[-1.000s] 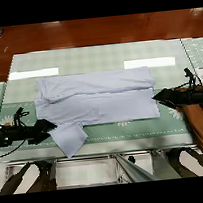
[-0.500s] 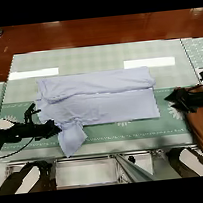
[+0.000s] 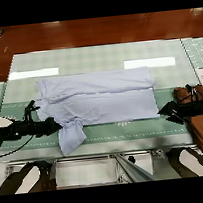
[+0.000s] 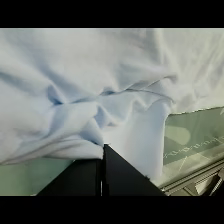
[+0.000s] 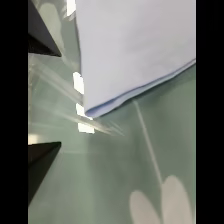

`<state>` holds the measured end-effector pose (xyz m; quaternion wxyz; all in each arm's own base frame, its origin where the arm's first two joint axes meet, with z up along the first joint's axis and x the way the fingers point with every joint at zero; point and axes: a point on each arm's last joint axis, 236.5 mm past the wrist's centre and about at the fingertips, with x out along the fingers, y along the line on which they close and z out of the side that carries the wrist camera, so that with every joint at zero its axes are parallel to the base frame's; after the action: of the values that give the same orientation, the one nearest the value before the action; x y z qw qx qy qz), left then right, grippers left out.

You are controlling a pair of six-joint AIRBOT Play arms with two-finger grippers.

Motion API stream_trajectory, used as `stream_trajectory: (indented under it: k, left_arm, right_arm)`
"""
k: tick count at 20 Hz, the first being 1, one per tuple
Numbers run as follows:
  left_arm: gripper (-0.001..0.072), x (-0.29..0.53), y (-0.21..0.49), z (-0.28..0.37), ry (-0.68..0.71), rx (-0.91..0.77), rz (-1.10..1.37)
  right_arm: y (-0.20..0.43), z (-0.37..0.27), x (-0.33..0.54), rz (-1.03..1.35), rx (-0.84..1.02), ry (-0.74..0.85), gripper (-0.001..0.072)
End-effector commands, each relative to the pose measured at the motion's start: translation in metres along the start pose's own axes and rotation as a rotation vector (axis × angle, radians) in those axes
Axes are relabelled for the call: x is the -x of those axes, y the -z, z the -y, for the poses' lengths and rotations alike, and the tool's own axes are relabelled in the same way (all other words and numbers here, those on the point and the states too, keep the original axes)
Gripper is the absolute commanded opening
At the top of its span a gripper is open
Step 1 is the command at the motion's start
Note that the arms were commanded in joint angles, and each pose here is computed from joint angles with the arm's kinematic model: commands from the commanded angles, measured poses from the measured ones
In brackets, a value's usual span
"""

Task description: Fold the shirts.

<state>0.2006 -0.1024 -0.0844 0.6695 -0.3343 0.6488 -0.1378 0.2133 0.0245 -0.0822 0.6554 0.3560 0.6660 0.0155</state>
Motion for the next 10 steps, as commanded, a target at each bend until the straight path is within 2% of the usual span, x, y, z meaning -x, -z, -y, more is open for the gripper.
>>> stream_trajectory:
  k: [1, 7, 9, 10]
  left_arm:
    - [0.0042, 0.0, -0.003, 0.0, 0.0, 0.0, 0.012]
    - [0.0042, 0.0, -0.004, 0.0, -0.001, 0.004, 0.017]
    - [0.0042, 0.0, -0.005, 0.0, -0.002, 0.004, 0.019]
    - [0.0042, 0.001, -0.005, 0.0, -0.002, 0.003, 0.02]
  right_arm:
    - [-0.01, -0.014, -0.014, 0.023, 0.007, -0.027, 0.0619]
    - [-0.018, -0.04, -0.041, -0.08, 0.017, -0.072, 0.0619]
    - [-0.027, -0.049, -0.041, -0.077, 0.033, -0.082, 0.0595]
    - [-0.031, -0.052, -0.038, -0.069, 0.042, -0.088, 0.0467]
